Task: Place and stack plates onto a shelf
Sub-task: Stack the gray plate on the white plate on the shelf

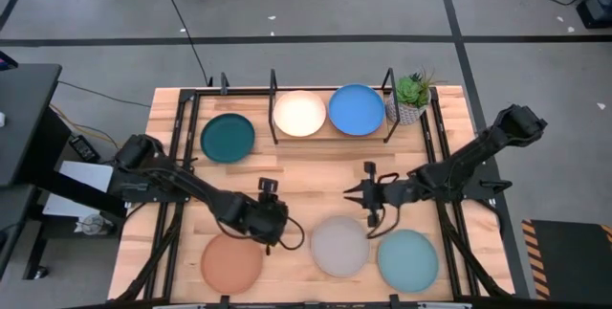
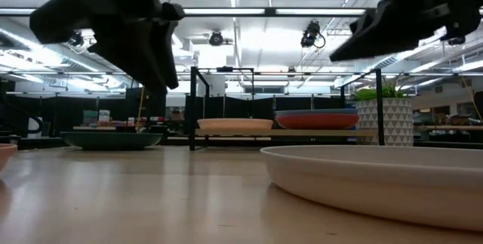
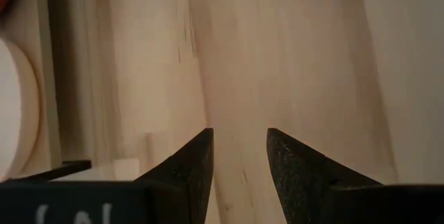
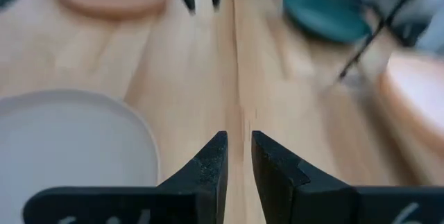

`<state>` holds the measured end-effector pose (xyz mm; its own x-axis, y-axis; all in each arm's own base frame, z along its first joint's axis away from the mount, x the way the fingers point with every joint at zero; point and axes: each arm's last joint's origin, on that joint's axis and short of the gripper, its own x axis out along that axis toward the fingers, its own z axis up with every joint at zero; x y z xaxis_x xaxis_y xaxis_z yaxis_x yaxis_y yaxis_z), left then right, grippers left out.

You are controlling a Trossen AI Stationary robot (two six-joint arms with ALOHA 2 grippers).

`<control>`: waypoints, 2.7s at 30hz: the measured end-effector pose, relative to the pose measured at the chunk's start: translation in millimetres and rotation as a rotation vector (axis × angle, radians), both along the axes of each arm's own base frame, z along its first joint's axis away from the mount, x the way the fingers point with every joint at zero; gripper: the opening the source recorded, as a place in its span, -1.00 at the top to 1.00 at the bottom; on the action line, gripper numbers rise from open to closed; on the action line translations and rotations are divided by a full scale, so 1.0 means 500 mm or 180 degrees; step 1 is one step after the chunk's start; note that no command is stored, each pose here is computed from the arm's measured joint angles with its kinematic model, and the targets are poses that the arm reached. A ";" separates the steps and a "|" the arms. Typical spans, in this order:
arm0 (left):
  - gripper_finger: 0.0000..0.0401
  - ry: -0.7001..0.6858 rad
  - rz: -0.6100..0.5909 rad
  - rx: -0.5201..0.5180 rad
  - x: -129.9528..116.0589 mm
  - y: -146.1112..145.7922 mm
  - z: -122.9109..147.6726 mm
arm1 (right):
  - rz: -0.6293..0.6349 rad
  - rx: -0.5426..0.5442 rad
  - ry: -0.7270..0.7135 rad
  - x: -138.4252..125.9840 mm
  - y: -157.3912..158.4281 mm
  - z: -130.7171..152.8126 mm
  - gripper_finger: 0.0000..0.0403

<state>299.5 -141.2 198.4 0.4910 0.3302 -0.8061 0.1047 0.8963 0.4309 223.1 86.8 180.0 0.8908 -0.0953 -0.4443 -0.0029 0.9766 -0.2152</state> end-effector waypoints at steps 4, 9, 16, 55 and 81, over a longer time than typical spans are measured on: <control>0.29 -0.0126 -0.0005 -0.0065 -0.033 0.018 -0.022 | -0.0110 0.0322 0.0431 0.009 0.002 -0.013 0.65; 0.29 -0.0165 -0.0135 -0.0054 -0.064 0.038 -0.047 | -0.0168 0.0617 0.0886 0.037 0.026 -0.023 0.65; 0.29 -0.0613 -0.0987 -0.0153 -0.031 0.027 -0.064 | -0.0205 0.0661 0.1290 0.081 0.054 -0.009 0.65; 0.29 -0.0224 -0.2944 0.0342 0.141 -0.054 -0.100 | -0.1230 0.0659 0.1091 -0.012 0.116 0.045 0.65; 0.30 -0.0221 -0.3240 -0.0066 0.160 -0.038 -0.139 | -0.1154 0.0563 0.1013 -0.002 0.111 0.050 0.65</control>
<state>379.4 -160.2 129.0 0.5769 -0.2838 -0.7660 0.7965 0.4032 0.4505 222.0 142.1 205.1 0.6325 -0.2719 -0.7253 0.3042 0.9483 -0.0903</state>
